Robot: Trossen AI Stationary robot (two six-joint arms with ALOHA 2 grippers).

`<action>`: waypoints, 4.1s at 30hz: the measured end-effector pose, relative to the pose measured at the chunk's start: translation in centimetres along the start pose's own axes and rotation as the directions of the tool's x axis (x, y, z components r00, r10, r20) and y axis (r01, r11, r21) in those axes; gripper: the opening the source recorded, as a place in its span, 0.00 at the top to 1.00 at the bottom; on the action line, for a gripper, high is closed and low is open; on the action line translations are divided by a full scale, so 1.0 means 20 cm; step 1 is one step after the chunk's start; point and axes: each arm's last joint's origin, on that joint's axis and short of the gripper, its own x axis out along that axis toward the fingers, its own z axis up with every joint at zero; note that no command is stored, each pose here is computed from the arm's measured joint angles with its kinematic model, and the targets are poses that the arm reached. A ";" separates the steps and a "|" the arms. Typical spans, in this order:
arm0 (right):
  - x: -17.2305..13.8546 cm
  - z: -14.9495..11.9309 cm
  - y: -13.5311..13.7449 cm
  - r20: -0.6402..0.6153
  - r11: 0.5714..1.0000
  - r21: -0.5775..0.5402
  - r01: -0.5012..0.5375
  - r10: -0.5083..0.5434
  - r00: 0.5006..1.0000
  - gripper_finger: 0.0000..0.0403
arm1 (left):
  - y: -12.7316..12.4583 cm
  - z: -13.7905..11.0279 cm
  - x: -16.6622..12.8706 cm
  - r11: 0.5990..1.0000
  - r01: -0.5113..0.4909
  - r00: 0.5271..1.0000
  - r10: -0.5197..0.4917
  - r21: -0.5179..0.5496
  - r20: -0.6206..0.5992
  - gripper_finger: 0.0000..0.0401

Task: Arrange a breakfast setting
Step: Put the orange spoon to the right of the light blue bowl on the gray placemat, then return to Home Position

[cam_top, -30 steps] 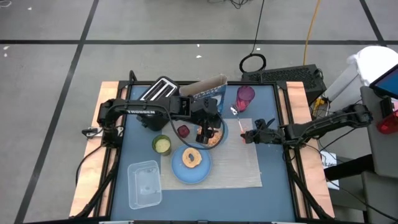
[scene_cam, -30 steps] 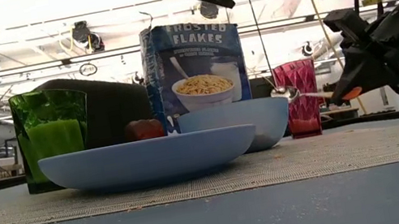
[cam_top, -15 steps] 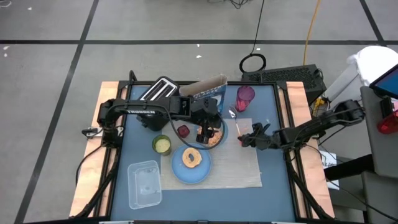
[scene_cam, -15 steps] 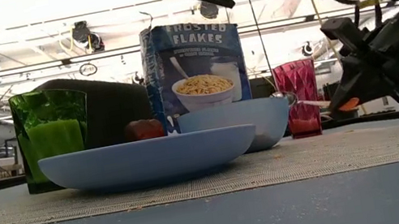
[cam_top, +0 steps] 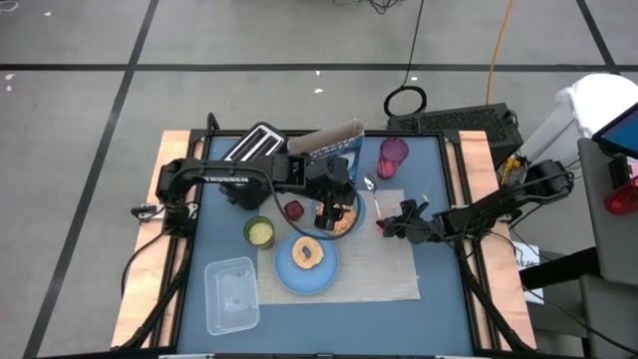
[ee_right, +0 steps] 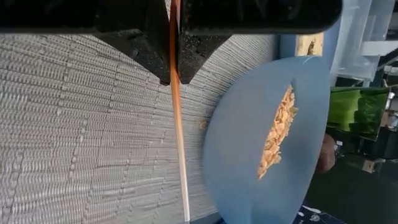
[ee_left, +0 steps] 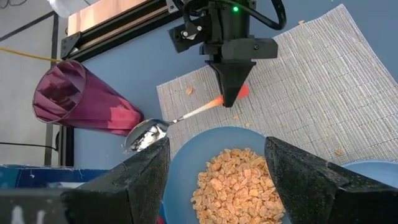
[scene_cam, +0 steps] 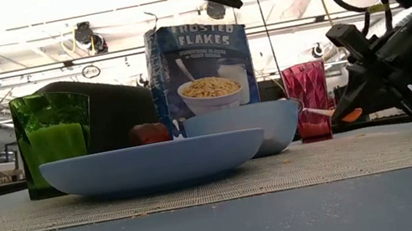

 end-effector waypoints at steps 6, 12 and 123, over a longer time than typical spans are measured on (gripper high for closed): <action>0.03 -0.01 -0.01 0.009 1.000 0.011 0.005 -0.005 1.000 0.99 | 0.00 0.00 0.00 1.000 0.000 1.000 0.000 0.000 0.000 0.33; 0.03 -0.02 -0.01 0.013 0.999 0.035 0.005 -0.006 1.000 0.99 | 0.00 0.00 0.00 1.000 0.000 1.000 0.000 0.000 0.000 0.33; -0.45 0.27 0.17 0.027 0.750 -0.453 -0.482 0.552 0.834 0.99 | -0.50 -1.11 -1.00 0.936 0.146 0.721 0.122 -0.321 0.682 0.33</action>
